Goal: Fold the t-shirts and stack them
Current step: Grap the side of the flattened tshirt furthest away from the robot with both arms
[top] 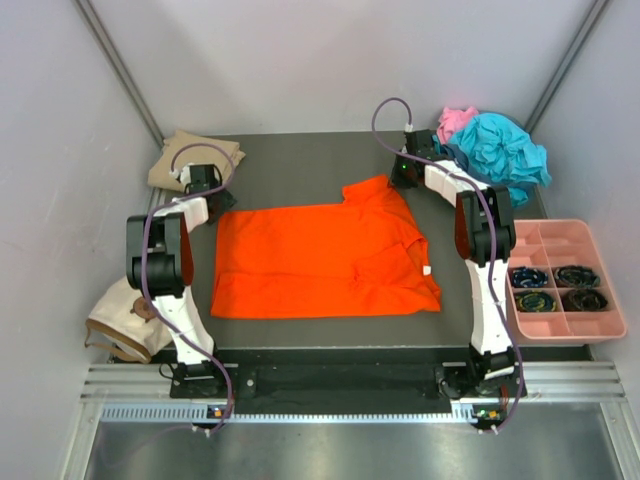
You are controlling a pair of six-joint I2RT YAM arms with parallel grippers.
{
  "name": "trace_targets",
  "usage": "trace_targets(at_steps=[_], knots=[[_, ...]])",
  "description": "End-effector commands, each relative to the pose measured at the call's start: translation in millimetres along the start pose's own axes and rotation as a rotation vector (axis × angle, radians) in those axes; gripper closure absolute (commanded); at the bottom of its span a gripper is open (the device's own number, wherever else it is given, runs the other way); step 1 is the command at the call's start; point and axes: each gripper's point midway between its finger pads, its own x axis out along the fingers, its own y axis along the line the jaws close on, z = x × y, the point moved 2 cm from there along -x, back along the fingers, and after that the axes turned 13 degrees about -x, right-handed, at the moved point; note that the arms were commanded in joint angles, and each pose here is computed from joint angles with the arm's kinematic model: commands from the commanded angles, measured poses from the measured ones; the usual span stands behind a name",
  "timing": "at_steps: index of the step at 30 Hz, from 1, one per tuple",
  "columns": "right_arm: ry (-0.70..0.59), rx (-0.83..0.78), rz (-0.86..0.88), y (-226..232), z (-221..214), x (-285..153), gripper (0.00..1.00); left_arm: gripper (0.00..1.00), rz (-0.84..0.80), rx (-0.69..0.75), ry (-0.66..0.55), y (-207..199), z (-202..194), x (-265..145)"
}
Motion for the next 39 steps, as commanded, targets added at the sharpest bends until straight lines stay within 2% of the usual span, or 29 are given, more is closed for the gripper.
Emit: trace_targets(at_steps=[1,18,24,25,27,28,34,39], knots=[[-0.034,-0.001,-0.004,-2.8,8.8,-1.9,1.0,0.4,0.109,0.009,0.147,39.3,-42.5,-1.5],[-0.037,0.003,0.002,-1.2,10.8,-5.1,1.0,0.42,0.173,0.029,0.144,59.3,-48.1,-12.7],[-0.037,-0.001,-0.005,-2.3,10.1,-6.4,1.0,0.56,0.175,0.031,0.151,59.2,-49.9,-7.8],[-0.032,-0.002,-0.004,-1.8,7.9,-5.9,1.0,0.66,0.171,0.029,0.152,57.4,-49.3,-7.1],[-0.035,-0.001,-0.005,-2.4,9.0,-6.9,1.0,0.8,0.172,0.026,0.151,57.2,-48.7,-5.0],[-0.035,-0.001,-0.003,-2.1,9.0,-6.9,1.0,1.0,0.169,0.025,0.143,54.0,-45.3,-4.2],[-0.046,-0.007,-0.005,-1.6,12.6,-11.6,1.0,1.0,0.177,0.028,0.123,51.7,-38.6,-7.3],[-0.102,-0.026,-0.011,2.1,33.1,-35.8,1.0,1.0,0.152,0.026,0.098,41.7,-28.5,-11.3]])
